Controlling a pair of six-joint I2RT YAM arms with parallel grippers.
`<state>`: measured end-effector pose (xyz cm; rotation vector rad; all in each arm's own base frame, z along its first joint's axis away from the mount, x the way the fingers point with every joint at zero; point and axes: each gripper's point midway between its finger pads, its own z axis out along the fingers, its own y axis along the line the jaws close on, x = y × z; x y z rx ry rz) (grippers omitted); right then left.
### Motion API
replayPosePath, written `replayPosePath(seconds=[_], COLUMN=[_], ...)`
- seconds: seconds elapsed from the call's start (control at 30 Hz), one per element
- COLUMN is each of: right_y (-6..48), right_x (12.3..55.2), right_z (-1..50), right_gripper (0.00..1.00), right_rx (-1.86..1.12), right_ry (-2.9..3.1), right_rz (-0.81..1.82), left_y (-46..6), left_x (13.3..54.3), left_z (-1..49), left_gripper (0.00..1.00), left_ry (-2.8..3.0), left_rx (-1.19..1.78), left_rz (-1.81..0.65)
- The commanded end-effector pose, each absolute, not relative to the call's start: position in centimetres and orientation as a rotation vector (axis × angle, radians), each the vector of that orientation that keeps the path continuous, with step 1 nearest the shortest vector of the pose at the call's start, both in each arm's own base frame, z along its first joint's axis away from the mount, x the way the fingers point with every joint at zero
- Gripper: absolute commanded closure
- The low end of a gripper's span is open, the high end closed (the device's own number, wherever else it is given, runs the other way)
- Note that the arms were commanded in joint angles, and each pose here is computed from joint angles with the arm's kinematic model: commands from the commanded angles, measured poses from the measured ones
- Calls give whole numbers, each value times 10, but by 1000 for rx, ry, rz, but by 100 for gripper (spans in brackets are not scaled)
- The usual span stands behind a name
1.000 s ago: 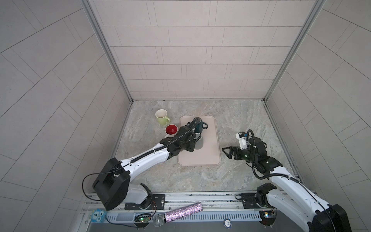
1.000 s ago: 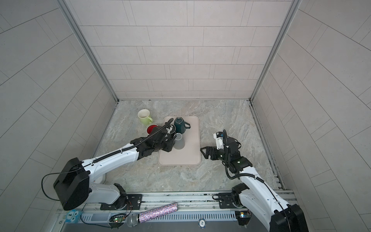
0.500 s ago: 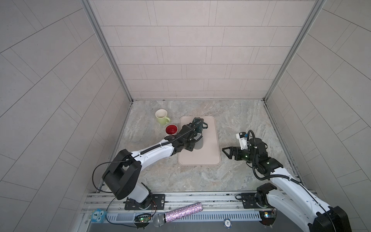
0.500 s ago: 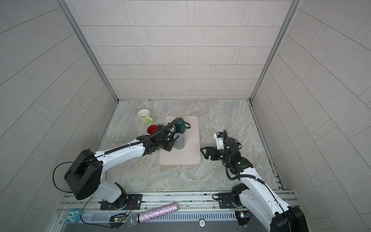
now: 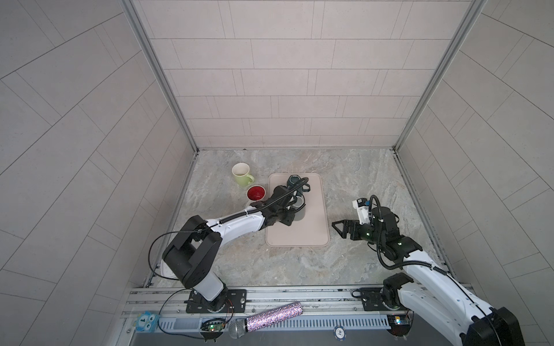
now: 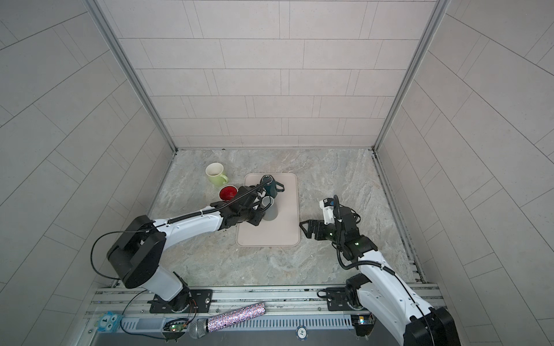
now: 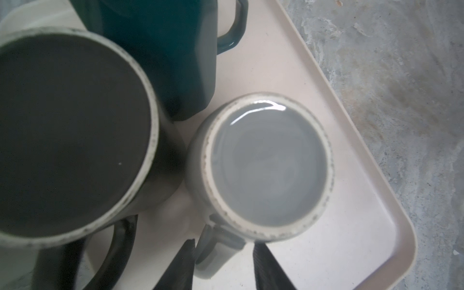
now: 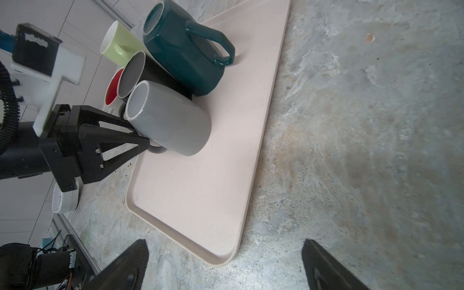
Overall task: Turn the mug right side up
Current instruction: Pick up the mug from the tray.
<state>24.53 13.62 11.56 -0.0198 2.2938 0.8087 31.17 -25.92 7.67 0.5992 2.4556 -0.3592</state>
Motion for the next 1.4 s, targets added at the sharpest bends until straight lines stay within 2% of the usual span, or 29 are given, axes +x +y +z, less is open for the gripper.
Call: replayPosePath(seconds=[0.0, 0.13, 0.27, 0.73, 0.87, 1.0, 1.37], right_y=[133, 133, 134, 136, 135, 137, 152], right_x=[246, 246, 247, 247, 246, 246, 248], right_z=[115, 114, 115, 114, 114, 116, 128], right_gripper=[3, 3, 3, 3, 3, 3, 4], right_rx=[-3, -1, 4, 11, 12, 7, 20], right_ry=[2289, 2291, 2282, 2277, 2276, 2265, 2204], right_rz=[796, 793, 806, 822, 822, 841, 955], left_y=[-272, -275, -275, -270, -273, -273, -289], left_x=[321, 324, 327, 334, 336, 338, 336], left_z=[91, 89, 85, 76, 76, 83, 118], left_gripper=[62, 70, 74, 72, 88, 97, 100], left_ry=[2407, 2423, 2448, 2470, 2478, 2464, 2372], left_rx=[606, 590, 594, 592, 599, 581, 536], left_rz=[-412, -408, -381, -211, -198, -209, -378])
